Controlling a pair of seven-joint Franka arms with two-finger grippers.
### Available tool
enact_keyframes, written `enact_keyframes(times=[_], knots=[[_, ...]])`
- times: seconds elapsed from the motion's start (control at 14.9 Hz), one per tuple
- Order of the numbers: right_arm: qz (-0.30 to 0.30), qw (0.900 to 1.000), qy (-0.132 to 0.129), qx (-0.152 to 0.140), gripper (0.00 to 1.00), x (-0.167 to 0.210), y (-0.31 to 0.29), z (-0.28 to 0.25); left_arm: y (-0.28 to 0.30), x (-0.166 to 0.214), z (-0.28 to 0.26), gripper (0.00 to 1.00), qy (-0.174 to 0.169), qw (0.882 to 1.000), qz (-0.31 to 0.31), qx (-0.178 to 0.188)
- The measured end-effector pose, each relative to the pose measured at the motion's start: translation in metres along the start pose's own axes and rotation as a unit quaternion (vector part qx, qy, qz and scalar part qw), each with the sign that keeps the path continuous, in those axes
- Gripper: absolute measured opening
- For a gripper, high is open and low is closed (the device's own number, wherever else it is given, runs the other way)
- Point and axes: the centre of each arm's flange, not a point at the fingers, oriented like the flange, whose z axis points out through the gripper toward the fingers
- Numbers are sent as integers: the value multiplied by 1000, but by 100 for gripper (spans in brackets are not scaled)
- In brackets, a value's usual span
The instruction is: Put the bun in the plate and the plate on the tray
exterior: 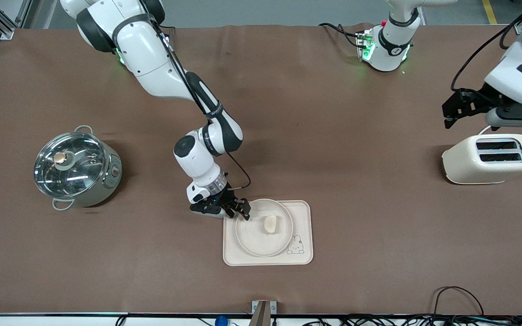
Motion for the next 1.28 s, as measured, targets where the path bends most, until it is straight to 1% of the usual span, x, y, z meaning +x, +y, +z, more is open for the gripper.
enact_keyframes(times=[0.07, 0.13, 0.2, 0.34, 0.4, 0.47, 0.54, 0.61, 0.74, 0.87, 1.01, 1.14, 1.21, 1.28], knots=[[2, 1000, -6, -3, 93, 9, -1, -10, -15, 1, 1, 100, -2, 1000, -16, -17], [5, 1000, -14, -8, 100, 19, -2, -23, -30, 2, 3, 100, -4, 999, -28, -35], [7, 1000, -23, -15, 100, 30, -1, -36, -41, 2, 6, 100, -6, 998, -38, -47], [13, 998, -51, -37, 100, 57, 3, -72, -45, 3, 8, 100, -8, 998, -43, -53], [9, 996, -70, -54, 100, 71, 7, -93, -40, 3, 8, 100, -8, 998, -39, -53], [-8, 993, -85, -80, 100, 85, 11, -117, -34, 3, 7, 100, -8, 998, -33, -53], [-30, 989, -95, -112, 100, 98, 17, -142, -26, 3, 7, 100, -8, 999, -25, -47], [-42, 984, -105, -138, 100, 110, 22, -169, -19, 3, 6, 100, -7, 999, -18, -35], [-45, 976, -127, -170, 100, 133, 39, -226, -9, 3, 4, 100, -5, 1000, -10, -23], [-63, 969, -145, -191, 100, 160, 68, -288, -9, 2, 3, 100, -4, 1000, -11, -23], [-68, 964, -163, -198, 100, 183, 106, -355, -12, 3, 3, 100, -4, 1000, -12, -23], [-82, 960, -166, -210, 100, 195, 134, -416, -13, 3, 3, 100, -3, 1000, -11, -22], [-93, 958, -163, -217, 100, 197, 141, -443, -13, 3, 3, 100, -3, 1000, -11, -22], [-101, 957, -160, -218, 100, 197, 147, -466, -14, 3, 2, 100, -3, 1000, -11, -22]])
